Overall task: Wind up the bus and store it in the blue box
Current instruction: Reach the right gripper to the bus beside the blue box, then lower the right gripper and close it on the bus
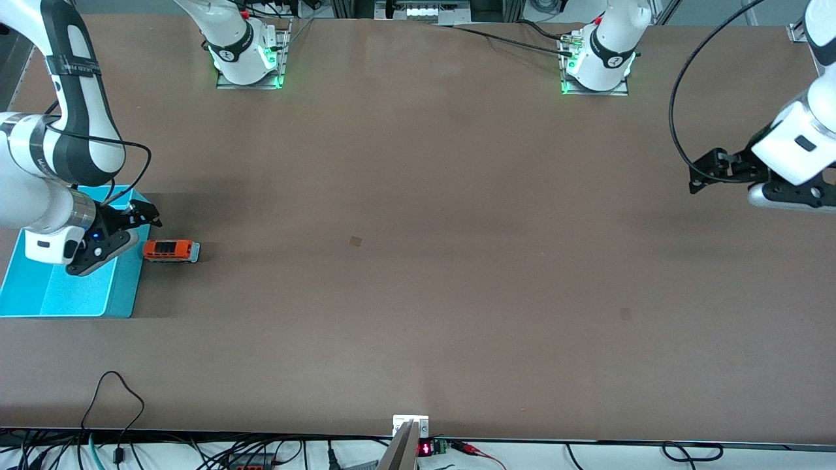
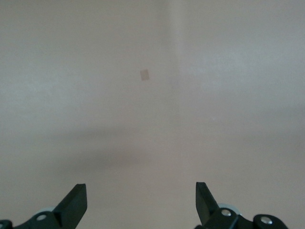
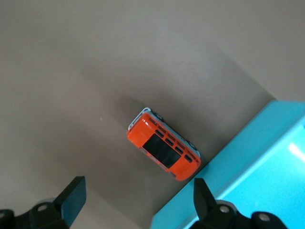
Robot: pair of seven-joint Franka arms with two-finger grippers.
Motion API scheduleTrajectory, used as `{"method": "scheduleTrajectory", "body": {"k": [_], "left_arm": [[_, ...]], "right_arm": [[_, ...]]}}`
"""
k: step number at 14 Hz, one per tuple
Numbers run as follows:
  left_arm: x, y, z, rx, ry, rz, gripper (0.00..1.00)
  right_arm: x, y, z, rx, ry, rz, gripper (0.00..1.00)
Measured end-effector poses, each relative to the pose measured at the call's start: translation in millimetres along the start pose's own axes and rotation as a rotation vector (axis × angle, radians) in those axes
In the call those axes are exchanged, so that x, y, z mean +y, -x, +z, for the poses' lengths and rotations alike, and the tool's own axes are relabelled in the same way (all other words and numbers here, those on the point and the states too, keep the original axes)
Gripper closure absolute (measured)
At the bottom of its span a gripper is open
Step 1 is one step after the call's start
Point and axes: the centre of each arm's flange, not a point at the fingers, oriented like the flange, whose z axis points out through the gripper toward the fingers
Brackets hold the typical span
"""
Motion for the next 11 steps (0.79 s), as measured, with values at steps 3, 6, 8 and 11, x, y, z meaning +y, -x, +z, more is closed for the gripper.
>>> {"method": "scheduleTrajectory", "body": {"k": [3, 6, 8, 11], "left_arm": [[1, 4, -1, 0.0, -0.001, 0.001, 0.0], [3, 4, 0, -0.002, -0.001, 0.006, 0.0], [4, 4, 0, -0.002, -0.001, 0.006, 0.0], [3, 4, 0, -0.003, -0.001, 0.005, 0.0]], "right_arm": [[-5, -4, 28, -0.053, 0.038, -0.344, 0.0], [-11, -11, 48, -0.043, 0.103, -0.574, 0.0], [-11, -8, 65, -0.044, 0.099, -0.617, 0.0], [-7, -9, 79, -0.037, 0.109, -0.689, 0.0]]}}
